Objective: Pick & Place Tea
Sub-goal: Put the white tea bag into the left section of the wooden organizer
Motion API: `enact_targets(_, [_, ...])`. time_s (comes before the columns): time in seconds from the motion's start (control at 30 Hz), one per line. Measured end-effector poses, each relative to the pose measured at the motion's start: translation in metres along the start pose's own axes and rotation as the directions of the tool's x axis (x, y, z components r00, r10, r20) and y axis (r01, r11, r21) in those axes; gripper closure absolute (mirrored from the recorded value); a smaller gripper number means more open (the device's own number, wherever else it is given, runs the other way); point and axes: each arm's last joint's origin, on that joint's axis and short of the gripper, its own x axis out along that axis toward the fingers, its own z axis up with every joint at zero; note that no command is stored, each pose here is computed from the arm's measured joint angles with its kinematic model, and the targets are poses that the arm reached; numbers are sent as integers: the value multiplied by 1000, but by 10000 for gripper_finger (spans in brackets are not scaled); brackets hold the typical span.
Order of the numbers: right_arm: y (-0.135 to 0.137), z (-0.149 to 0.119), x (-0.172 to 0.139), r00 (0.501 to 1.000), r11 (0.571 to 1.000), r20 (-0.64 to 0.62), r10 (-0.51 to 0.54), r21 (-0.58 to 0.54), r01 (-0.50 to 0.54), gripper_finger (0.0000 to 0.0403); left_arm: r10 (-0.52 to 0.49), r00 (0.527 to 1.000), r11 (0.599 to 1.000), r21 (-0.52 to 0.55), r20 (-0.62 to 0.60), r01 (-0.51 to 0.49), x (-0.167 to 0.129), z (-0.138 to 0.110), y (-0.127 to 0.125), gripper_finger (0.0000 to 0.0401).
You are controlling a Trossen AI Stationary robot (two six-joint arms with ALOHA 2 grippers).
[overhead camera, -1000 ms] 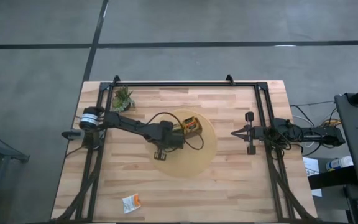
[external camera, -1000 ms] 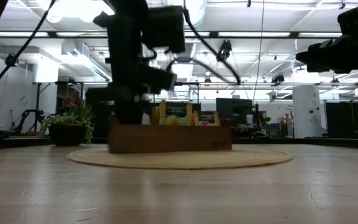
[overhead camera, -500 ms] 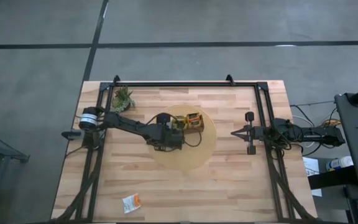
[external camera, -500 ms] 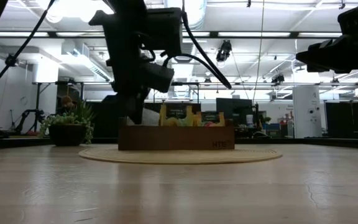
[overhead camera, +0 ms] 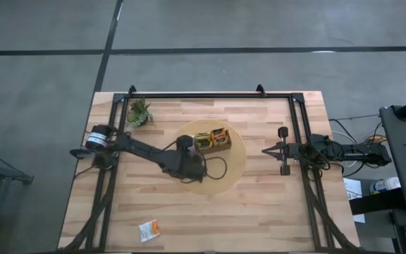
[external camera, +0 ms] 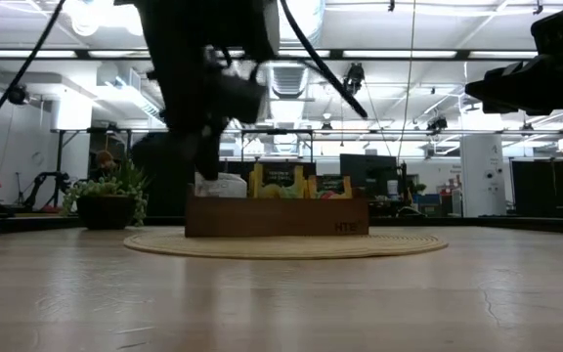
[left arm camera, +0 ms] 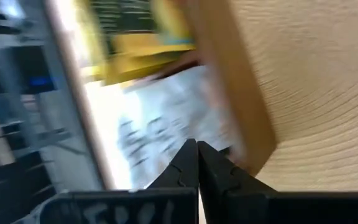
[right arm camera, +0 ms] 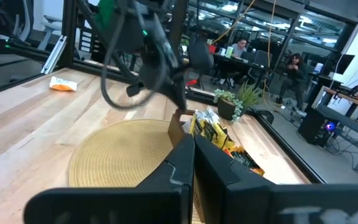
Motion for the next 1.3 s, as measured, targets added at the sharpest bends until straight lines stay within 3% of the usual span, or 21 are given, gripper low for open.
enact_targets(0.13, [0, 0, 0, 1000, 1000, -1, 0, 0, 0, 394, 135, 991, 991, -16, 8, -135, -28, -8, -3, 401])
enact_targets(0.27, [0, 0, 0, 1000, 1000, -1, 1, 0, -1, 394, 133, 991, 989, -64, 33, -131, -56, -24, -13, 401])
enact_targets(0.53, [0, 0, 0, 1000, 1000, -1, 0, 0, 0, 394, -43, 994, 993, -109, 100, 54, -97, -58, -52, 401])
enact_targets(0.8, [0, 0, 0, 1000, 1000, -1, 0, 0, 0, 394, -231, 966, 959, -138, 118, 247, -124, -77, -88, 401])
enact_targets(0.93, [0, 0, 0, 1000, 1000, -1, 0, 0, 0, 394, -339, 932, 933, -79, 129, 351, -138, -85, -106, 401])
enact_targets(1.13, [0, 0, 0, 1000, 1000, -1, 0, 0, 0, 394, -497, 847, 868, 92, 191, 489, -154, -86, -127, 401])
enact_targets(1.3, [0, 0, 0, 1000, 1000, -1, 0, 0, 0, 394, -583, 773, 810, 256, 252, 528, -162, -80, -135, 391])
